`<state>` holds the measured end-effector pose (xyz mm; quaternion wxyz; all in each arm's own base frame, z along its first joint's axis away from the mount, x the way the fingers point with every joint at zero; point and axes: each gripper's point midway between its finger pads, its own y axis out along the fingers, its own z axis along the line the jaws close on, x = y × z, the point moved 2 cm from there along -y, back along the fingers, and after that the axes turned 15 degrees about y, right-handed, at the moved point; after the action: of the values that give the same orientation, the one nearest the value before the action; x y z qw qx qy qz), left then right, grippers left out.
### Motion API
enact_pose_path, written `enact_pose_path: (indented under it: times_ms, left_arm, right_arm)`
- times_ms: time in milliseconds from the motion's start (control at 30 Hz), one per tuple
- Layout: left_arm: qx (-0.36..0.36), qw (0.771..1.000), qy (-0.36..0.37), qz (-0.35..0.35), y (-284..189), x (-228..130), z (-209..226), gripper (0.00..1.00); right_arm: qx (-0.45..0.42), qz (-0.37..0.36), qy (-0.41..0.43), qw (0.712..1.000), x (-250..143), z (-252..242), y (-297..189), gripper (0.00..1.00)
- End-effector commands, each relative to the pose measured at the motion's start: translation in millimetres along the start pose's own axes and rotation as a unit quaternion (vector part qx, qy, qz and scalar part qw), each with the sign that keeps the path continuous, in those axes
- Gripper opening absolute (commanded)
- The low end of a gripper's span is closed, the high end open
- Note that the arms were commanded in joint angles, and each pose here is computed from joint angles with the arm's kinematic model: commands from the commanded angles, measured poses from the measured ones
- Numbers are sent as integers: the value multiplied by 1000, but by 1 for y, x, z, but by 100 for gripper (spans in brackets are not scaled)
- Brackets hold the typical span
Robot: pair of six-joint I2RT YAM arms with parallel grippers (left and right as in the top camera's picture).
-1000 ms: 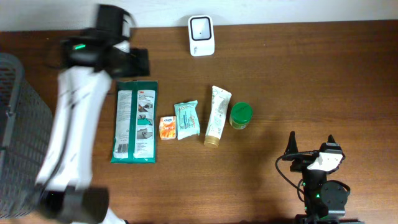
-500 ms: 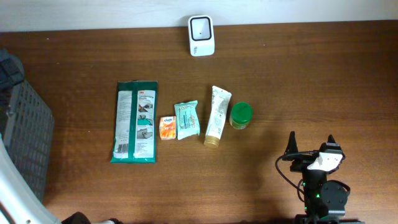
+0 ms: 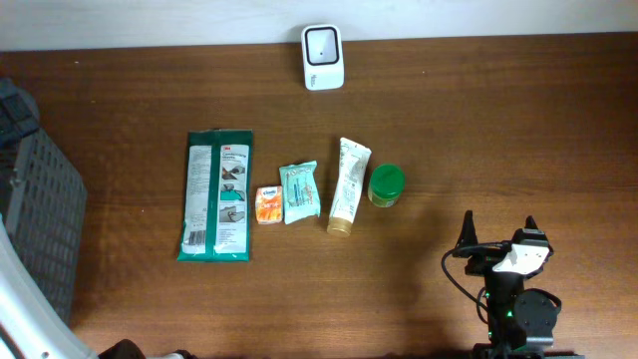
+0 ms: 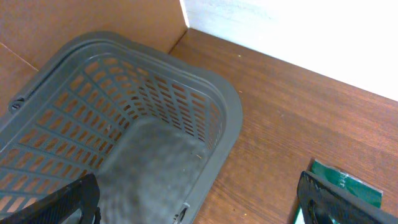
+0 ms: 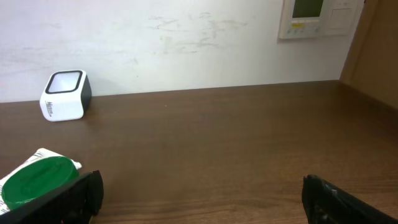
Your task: Scan the item barcode
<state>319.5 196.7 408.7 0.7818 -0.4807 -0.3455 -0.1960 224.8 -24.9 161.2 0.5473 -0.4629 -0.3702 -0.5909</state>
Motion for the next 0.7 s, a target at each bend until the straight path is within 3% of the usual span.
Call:
enact_pose_path:
  times_ms: [0, 300, 400, 433, 467, 567, 667]
  left_arm:
    - [-6, 1000, 8, 4, 3, -2, -2, 99]
    - [-6, 1000, 7, 4, 3, -2, -2, 99]
    - [-6, 1000, 8, 4, 3, -2, -2, 99]
    - [-7, 1000, 8, 6, 3, -3, -2, 99]
    - [-9, 1000, 8, 13, 3, -6, -3, 99]
    - [-13, 1000, 9, 23, 3, -10, -5, 99]
    - [-13, 1000, 9, 23, 3, -10, -5, 99]
  right_arm:
    - [-6, 5, -2, 1000, -4, -3, 1, 98]
    - [-4, 5, -1, 1000, -4, -2, 1, 98]
    - [54, 11, 25, 998, -4, 16, 0, 98]
    - [144, 24, 19, 989, -3, 44, -6, 98]
    - [172, 41, 19, 984, -2, 54, -11, 98]
    - [212, 105, 26, 971, 34, 83, -22, 98]
    - [196, 224, 51, 953, 82, 106, -12, 98]
